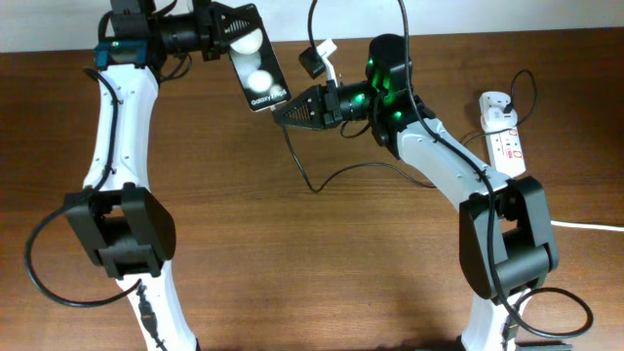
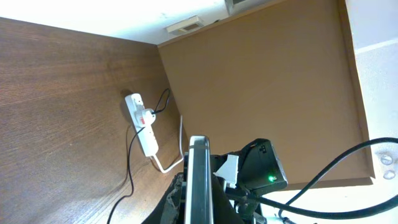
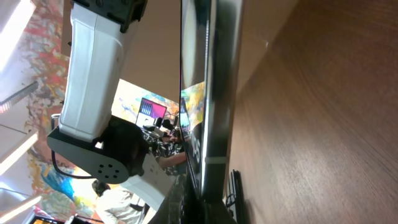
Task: Plug charger to phone and switch on socket
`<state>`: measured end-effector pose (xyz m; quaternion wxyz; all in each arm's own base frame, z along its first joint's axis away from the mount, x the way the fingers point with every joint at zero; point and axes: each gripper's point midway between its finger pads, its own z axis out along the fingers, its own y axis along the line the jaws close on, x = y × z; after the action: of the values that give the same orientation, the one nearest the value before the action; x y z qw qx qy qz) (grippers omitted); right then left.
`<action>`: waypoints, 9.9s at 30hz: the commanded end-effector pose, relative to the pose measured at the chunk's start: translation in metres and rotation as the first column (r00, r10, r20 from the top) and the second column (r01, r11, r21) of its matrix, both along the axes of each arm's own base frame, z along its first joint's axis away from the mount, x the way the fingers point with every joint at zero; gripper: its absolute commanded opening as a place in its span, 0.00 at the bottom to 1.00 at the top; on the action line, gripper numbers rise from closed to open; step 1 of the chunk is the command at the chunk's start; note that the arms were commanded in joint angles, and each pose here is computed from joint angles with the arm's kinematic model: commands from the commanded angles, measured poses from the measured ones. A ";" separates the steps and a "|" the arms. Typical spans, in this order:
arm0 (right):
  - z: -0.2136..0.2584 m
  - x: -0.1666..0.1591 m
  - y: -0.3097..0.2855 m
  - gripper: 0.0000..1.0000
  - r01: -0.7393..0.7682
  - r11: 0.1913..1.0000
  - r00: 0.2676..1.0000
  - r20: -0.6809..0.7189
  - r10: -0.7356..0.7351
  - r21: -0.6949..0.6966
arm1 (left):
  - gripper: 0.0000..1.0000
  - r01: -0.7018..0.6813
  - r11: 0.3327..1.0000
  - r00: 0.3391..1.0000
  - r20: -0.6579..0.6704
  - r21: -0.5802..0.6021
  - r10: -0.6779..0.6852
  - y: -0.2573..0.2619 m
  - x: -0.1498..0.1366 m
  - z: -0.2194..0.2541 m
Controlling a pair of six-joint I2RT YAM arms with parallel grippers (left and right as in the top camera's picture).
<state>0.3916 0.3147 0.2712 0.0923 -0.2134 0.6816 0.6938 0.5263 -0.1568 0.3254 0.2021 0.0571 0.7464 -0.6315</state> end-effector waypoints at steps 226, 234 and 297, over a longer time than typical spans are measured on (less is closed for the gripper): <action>-0.212 0.108 -0.418 0.99 0.473 0.434 0.758 0.102 -0.644 -0.767 | 0.99 -0.241 0.540 0.971 0.194 0.807 0.143 -0.044 -0.106 0.006; -0.213 0.103 -0.416 0.99 0.455 0.442 0.760 0.078 -0.645 -0.773 | 0.99 -0.241 0.539 0.970 0.194 0.807 0.143 -0.044 -0.106 0.006; -0.132 0.051 -0.459 0.99 0.406 0.174 0.686 0.173 -0.706 -0.897 | 0.99 -0.241 0.539 0.970 0.194 0.807 0.143 -0.044 -0.106 0.006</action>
<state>0.4457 -0.1324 0.0665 0.0538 0.1385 0.9649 0.2164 0.4238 -0.2016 0.3213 0.2440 0.0867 0.9488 -0.1809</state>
